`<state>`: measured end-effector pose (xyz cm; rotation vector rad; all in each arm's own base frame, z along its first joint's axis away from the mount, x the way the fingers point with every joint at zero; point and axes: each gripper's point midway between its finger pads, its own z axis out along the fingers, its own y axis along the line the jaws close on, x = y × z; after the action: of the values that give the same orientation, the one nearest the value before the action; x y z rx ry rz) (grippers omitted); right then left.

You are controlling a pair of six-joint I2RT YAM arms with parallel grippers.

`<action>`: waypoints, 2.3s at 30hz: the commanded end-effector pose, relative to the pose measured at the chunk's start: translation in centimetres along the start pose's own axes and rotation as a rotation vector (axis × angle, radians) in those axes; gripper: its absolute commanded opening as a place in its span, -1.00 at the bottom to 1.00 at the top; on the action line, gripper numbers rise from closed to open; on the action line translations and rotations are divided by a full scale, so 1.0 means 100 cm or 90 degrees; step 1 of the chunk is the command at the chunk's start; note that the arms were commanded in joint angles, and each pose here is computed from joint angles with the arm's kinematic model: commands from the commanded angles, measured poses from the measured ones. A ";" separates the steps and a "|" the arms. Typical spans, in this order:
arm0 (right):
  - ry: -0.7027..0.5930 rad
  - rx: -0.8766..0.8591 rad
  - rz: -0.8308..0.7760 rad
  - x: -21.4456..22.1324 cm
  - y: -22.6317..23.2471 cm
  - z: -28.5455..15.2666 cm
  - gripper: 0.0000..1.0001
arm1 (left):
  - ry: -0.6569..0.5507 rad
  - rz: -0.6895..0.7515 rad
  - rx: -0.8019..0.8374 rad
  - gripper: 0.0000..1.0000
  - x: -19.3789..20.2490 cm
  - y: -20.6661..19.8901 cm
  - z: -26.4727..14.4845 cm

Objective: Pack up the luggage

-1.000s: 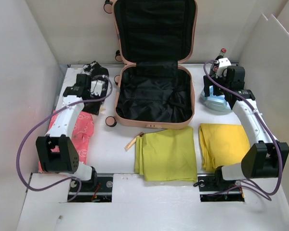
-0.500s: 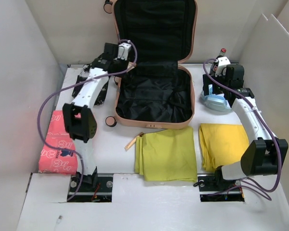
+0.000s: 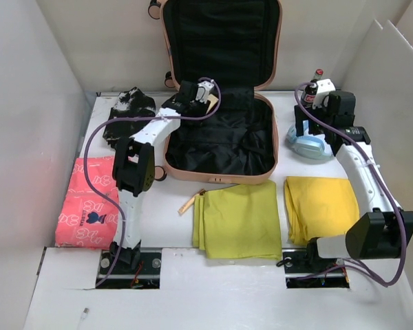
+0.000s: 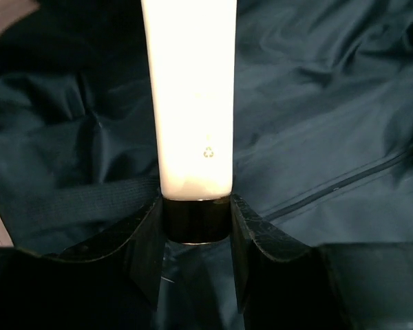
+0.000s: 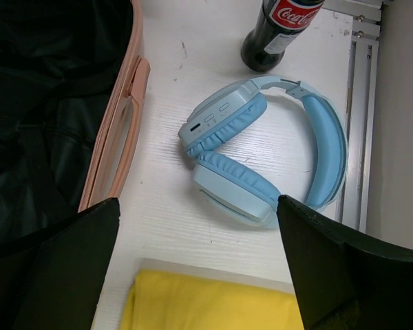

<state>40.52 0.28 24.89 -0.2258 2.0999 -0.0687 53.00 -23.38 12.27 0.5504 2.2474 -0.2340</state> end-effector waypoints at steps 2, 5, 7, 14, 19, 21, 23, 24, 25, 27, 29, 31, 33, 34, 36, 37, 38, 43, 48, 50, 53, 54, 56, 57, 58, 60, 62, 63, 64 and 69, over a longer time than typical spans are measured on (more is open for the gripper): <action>-0.050 0.024 -0.013 -0.030 -0.013 -0.014 1.00 | -0.093 0.157 0.065 -1.00 -0.038 -0.006 -0.006; -0.046 0.009 -0.028 -0.028 -0.010 -0.006 1.00 | -0.097 0.319 0.084 -1.00 -0.031 -0.001 -0.010; -0.047 0.001 -0.034 -0.028 -0.009 -0.001 1.00 | -0.110 0.375 0.044 -1.00 -0.033 0.011 -0.006; -0.050 -0.012 -0.054 -0.036 -0.008 0.011 1.00 | -0.134 0.533 0.000 -1.00 -0.064 0.041 0.035; -0.052 -0.011 -0.068 -0.038 -0.009 0.013 1.00 | -0.168 0.552 -0.039 -0.57 -0.079 0.062 0.037; -0.043 -0.002 -0.070 -0.033 -0.014 0.014 1.00 | -0.164 0.554 -0.043 0.22 -0.073 0.058 0.036; -0.042 -0.002 -0.070 -0.031 -0.014 0.012 1.00 | -0.151 0.517 -0.079 0.72 -0.066 0.067 0.037; -0.036 -0.003 -0.070 -0.026 -0.013 0.014 1.00 | -0.171 0.499 -0.101 0.99 -0.079 0.066 0.028; -0.028 0.001 -0.066 -0.021 -0.017 0.015 1.00 | -0.202 0.456 -0.123 1.00 -0.095 0.068 0.018; -0.021 0.005 -0.062 -0.016 -0.021 0.016 1.00 | -0.235 0.397 -0.160 1.00 -0.119 0.075 -0.001; -0.013 0.010 -0.040 -0.010 -0.029 0.019 1.00 | -0.258 0.314 -0.156 1.00 -0.139 0.072 -0.023; -0.003 -0.001 -0.015 -0.002 -0.031 0.023 1.00 | -0.292 0.281 -0.146 1.00 -0.169 0.066 -0.063; 0.001 0.001 0.013 0.010 -0.042 0.029 1.00 | -0.260 0.250 -0.097 1.00 -0.157 0.053 -0.080; -0.023 -0.003 0.019 0.004 -0.045 0.035 1.00 | -0.233 0.239 -0.082 1.00 -0.142 0.055 -0.084; -0.040 0.006 0.028 0.006 -0.054 0.046 1.00 | -0.185 0.213 -0.063 1.00 -0.120 0.053 -0.105; -0.050 0.021 0.029 0.004 -0.063 0.051 1.00 | -0.148 0.191 -0.058 1.00 -0.098 0.057 -0.103; -0.072 0.040 0.025 -0.004 -0.070 0.058 1.00 | -0.141 0.163 -0.047 1.00 -0.093 0.052 -0.116; -0.098 0.038 -0.002 -0.025 -0.082 0.122 1.00 | -0.059 0.091 -0.051 1.00 -0.038 0.065 -0.138; -0.159 0.028 -0.051 -0.047 -0.077 0.166 1.00 | -0.022 0.083 -0.078 1.00 -0.001 0.069 -0.162; -0.175 0.039 -0.053 -0.046 -0.080 0.179 1.00 | -0.016 0.072 -0.099 1.00 0.006 0.076 -0.169; -0.235 0.060 -0.045 -0.062 -0.087 0.188 1.00 | -0.020 0.051 -0.104 1.00 0.010 0.077 -0.178; -0.253 0.063 -0.040 -0.069 -0.088 0.186 1.00 | -0.007 0.039 -0.105 1.00 0.018 0.079 -0.177; -0.269 0.076 -0.041 -0.074 -0.088 0.193 1.00 | -0.016 0.039 -0.107 1.00 0.016 0.079 -0.184; -0.273 0.085 -0.041 -0.076 -0.092 0.197 1.00 | -0.010 0.039 -0.106 1.00 0.020 0.078 -0.182; -0.272 0.092 -0.033 -0.075 -0.094 0.197 1.00 | -0.010 0.039 -0.106 1.00 0.020 0.078 -0.182; -0.283 0.102 -0.026 -0.080 -0.093 0.199 1.00 | -0.010 0.035 -0.111 1.00 0.022 0.081 -0.185; -0.271 0.134 -0.018 -0.073 -0.102 0.208 1.00 | -0.010 0.035 -0.111 1.00 0.022 0.081 -0.185; -0.273 0.141 -0.010 -0.075 -0.105 0.210 1.00 | -0.010 0.031 -0.115 1.00 0.023 0.085 -0.186; -0.279 0.143 -0.011 -0.075 -0.106 0.215 1.00 | -0.010 0.031 -0.115 1.00 0.023 0.085 -0.186; -0.315 0.116 -0.008 -0.082 -0.099 0.225 1.00 | -0.018 0.032 -0.117 1.00 0.016 0.086 -0.187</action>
<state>63.73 -7.61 18.35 -0.1436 1.7146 -0.2047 43.37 -9.19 21.84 0.5411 2.2411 -0.0164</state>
